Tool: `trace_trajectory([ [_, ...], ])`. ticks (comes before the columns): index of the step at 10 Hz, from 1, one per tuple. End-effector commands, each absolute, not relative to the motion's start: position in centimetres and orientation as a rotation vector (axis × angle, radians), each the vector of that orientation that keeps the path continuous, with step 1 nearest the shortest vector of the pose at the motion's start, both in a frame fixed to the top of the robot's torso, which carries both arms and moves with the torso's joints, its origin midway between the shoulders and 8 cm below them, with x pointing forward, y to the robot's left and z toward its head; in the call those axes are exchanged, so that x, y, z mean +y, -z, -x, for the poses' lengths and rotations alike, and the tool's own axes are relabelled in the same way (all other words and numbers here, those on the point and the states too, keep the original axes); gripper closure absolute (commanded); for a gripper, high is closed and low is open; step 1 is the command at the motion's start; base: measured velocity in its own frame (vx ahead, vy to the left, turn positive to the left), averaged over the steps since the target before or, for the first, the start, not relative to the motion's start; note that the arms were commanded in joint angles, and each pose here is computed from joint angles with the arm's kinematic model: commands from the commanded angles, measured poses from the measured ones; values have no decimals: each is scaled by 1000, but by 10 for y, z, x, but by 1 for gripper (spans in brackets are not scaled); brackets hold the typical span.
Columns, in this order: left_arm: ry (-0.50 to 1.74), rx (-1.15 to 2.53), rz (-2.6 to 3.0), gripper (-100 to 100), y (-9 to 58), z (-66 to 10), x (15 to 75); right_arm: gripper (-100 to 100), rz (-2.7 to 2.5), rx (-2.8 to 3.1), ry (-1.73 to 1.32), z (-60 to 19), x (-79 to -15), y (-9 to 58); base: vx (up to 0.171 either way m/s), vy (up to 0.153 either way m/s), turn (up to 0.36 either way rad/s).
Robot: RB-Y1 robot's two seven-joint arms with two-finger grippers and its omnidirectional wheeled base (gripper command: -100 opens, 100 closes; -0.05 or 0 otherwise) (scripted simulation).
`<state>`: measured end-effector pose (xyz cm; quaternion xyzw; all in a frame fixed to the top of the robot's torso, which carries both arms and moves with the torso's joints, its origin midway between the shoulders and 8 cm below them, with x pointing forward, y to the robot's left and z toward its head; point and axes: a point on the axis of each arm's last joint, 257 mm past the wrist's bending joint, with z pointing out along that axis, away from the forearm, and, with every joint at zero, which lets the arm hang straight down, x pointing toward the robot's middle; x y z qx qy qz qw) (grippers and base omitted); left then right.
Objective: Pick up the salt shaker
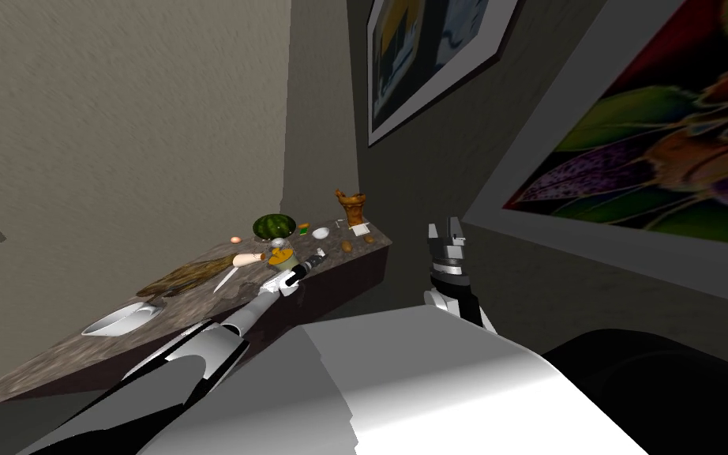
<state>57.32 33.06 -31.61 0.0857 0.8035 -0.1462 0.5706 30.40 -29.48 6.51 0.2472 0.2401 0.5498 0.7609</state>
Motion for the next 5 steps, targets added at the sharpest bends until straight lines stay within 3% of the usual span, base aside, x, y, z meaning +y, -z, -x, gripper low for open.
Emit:
trace_trajectory([
  [1, 330, 1882, -213, -100, 310, -585, 330, 0, -538, 523, -1197, -304, -295, -65, -56, 3, 48],
  [3, 328, 1877, -213, -100, 306, -589, 330, 0, -538, 523, -1197, -304, -295, -65, -17, 0, -8],
  [4, 328, 1875, -213, 100, 305, -590, 330, 0, -538, 523, -1197, -304, -295, -65, 0, 0, 0],
  [5, 326, 1876, -212, 100, 305, -590, 331, 0, -538, 523, -1197, -304, -295, -65, 0, 0, 0],
])
